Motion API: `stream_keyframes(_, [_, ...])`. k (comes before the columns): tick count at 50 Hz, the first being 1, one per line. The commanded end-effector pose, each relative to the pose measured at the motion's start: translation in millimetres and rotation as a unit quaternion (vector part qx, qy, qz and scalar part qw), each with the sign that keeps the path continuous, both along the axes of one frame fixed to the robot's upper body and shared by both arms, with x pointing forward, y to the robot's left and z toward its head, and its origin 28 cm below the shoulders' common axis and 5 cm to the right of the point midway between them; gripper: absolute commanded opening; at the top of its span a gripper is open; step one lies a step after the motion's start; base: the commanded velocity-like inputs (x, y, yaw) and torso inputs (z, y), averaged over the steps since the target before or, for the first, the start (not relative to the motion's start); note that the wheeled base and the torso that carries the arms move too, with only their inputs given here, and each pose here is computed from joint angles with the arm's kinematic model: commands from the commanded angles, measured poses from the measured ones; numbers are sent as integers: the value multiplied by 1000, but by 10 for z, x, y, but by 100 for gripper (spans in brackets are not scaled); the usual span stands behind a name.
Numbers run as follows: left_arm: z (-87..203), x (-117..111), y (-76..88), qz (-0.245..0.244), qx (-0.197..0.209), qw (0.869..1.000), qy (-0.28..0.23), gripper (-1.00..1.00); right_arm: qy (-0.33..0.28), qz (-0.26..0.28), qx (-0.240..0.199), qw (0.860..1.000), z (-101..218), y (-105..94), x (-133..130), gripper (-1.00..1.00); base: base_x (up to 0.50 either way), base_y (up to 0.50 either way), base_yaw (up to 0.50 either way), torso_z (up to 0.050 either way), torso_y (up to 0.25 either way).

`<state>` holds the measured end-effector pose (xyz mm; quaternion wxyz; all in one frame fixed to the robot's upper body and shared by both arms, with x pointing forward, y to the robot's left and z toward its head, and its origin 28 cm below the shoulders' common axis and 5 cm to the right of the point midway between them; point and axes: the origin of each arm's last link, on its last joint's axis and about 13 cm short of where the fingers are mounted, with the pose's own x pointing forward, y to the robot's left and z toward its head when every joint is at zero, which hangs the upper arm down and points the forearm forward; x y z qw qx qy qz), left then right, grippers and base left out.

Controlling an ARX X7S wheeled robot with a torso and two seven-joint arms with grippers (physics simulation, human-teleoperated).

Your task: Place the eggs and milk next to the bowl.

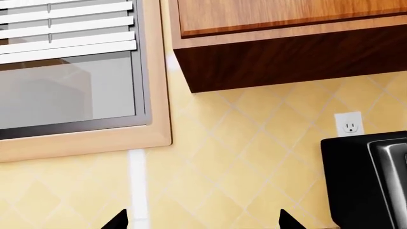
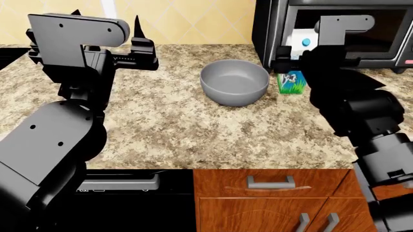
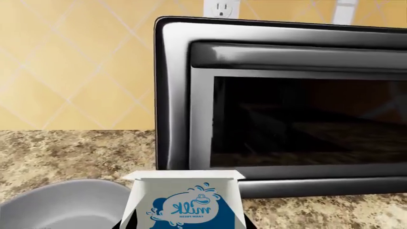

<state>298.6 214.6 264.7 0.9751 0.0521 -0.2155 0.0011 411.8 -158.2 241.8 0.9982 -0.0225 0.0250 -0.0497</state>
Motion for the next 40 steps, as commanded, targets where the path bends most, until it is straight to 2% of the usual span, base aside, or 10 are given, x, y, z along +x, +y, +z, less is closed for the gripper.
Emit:
stream_keyframes(1, [5,1,-2,0,2,1000,-1,100,6,-9,-15,1000,-17,-25,66,-100,0,0,0,0,10])
stream_keyframes(12, [-16,24,3,0,3,1000,2,100,25,-6,-8,1000,-137,1,203,-100,0,0,0,1,0])
stream_keyframes(40, [-85,37,33,4,4,1000,9,100,80,-16,4,997,-425,12,153,-100,0,0,0,0,0])
